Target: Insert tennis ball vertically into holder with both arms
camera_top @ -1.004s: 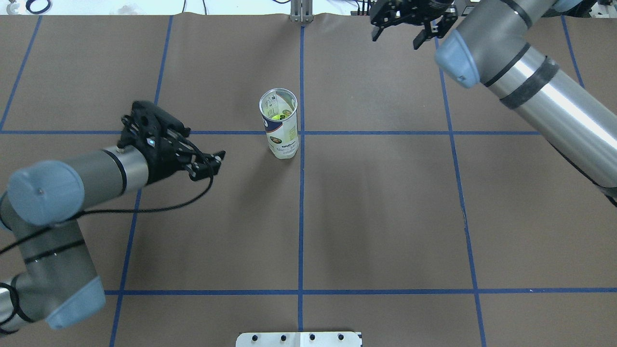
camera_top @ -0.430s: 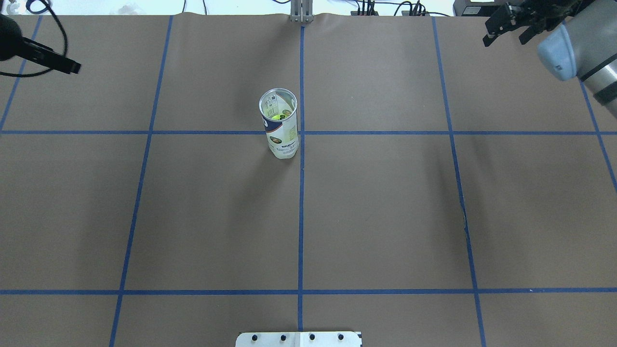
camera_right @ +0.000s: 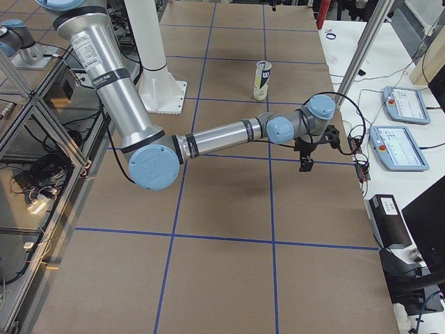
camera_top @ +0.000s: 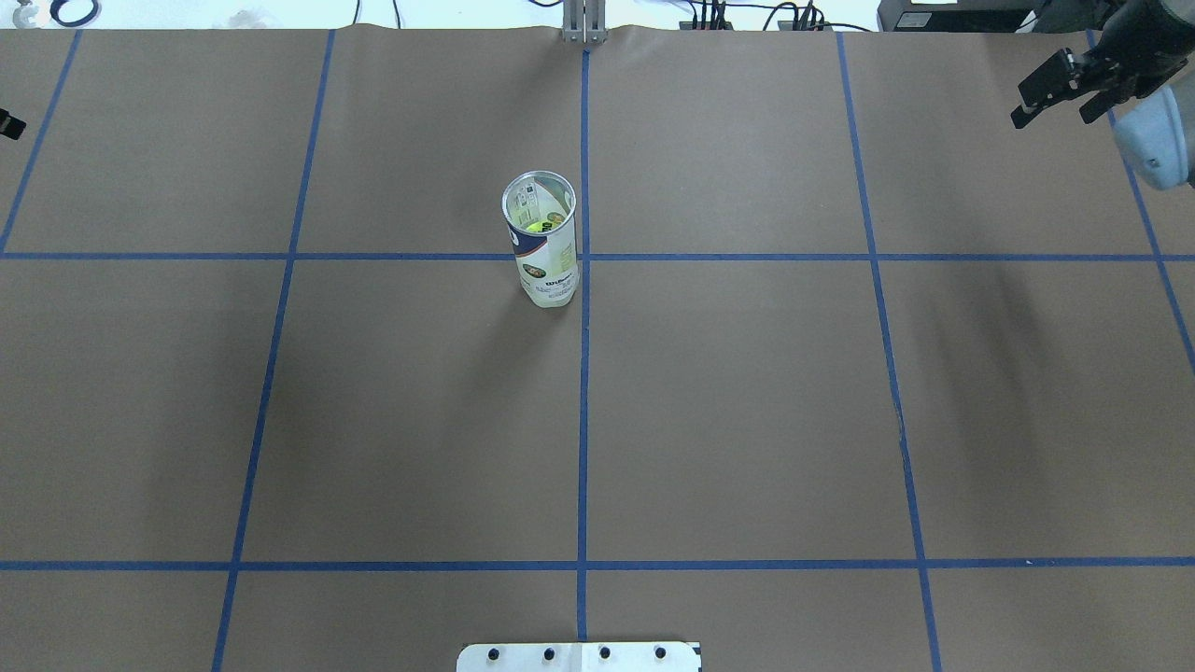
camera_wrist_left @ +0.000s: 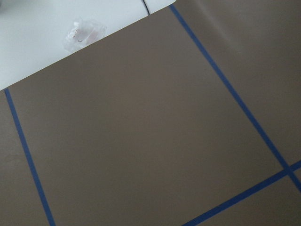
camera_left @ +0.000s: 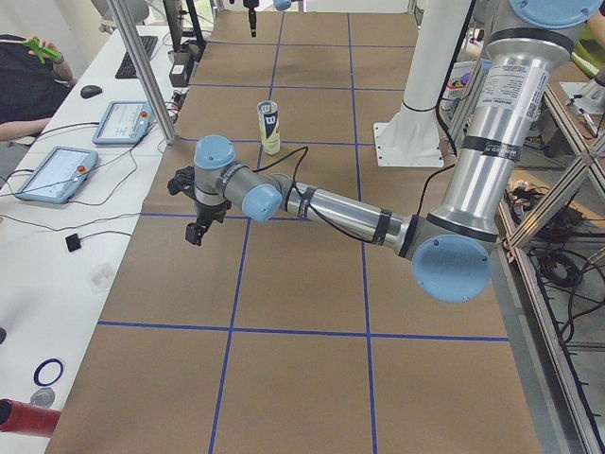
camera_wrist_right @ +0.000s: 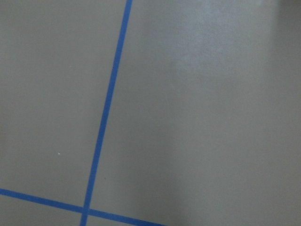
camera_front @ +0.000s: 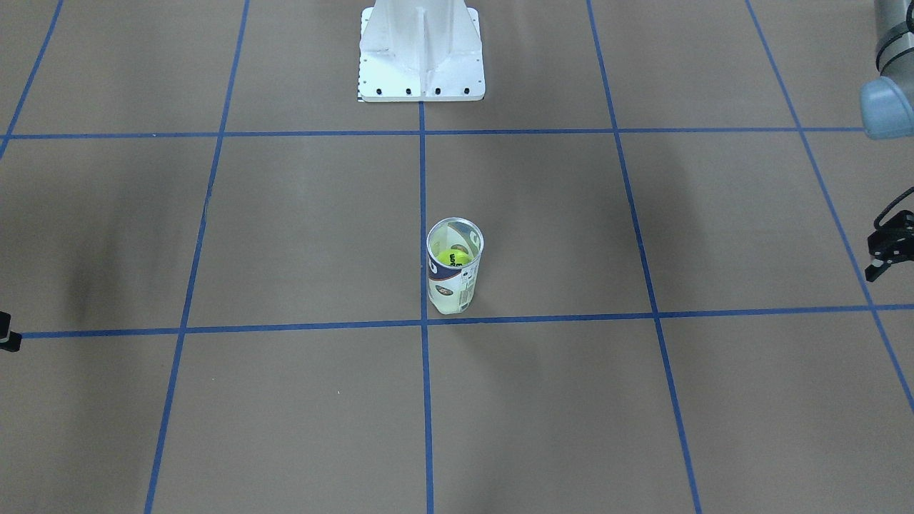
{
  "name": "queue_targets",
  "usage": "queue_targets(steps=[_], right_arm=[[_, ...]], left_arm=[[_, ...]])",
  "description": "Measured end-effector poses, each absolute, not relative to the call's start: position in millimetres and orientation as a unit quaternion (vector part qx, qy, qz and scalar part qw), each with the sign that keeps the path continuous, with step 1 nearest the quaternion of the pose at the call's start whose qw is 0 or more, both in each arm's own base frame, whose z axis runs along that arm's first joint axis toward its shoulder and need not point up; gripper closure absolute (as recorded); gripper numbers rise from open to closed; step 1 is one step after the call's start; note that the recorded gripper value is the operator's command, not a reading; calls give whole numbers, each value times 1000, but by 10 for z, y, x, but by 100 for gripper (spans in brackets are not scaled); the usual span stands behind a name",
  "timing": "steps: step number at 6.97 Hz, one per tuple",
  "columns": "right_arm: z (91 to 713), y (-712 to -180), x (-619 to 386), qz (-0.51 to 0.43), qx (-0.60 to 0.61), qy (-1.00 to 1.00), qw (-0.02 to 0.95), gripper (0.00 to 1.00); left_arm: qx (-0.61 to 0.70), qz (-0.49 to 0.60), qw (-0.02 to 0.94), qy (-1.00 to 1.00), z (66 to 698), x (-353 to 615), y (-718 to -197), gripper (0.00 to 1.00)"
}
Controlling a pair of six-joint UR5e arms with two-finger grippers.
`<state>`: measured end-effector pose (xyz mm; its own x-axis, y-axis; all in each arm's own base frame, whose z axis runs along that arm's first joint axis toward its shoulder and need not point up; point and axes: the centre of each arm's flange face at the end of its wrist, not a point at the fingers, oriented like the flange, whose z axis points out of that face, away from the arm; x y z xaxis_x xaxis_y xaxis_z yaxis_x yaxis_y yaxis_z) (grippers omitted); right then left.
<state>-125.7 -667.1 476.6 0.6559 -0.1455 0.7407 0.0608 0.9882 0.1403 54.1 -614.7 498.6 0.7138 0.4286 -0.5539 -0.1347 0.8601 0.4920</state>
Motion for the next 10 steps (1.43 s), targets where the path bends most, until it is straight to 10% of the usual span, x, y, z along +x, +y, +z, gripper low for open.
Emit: queue_targets(steps=[10], right_arm=[[6606,-5007,231,36,31,-385,922,0]], left_arm=[[67,111,931,340,6336,-844,-5611,0]])
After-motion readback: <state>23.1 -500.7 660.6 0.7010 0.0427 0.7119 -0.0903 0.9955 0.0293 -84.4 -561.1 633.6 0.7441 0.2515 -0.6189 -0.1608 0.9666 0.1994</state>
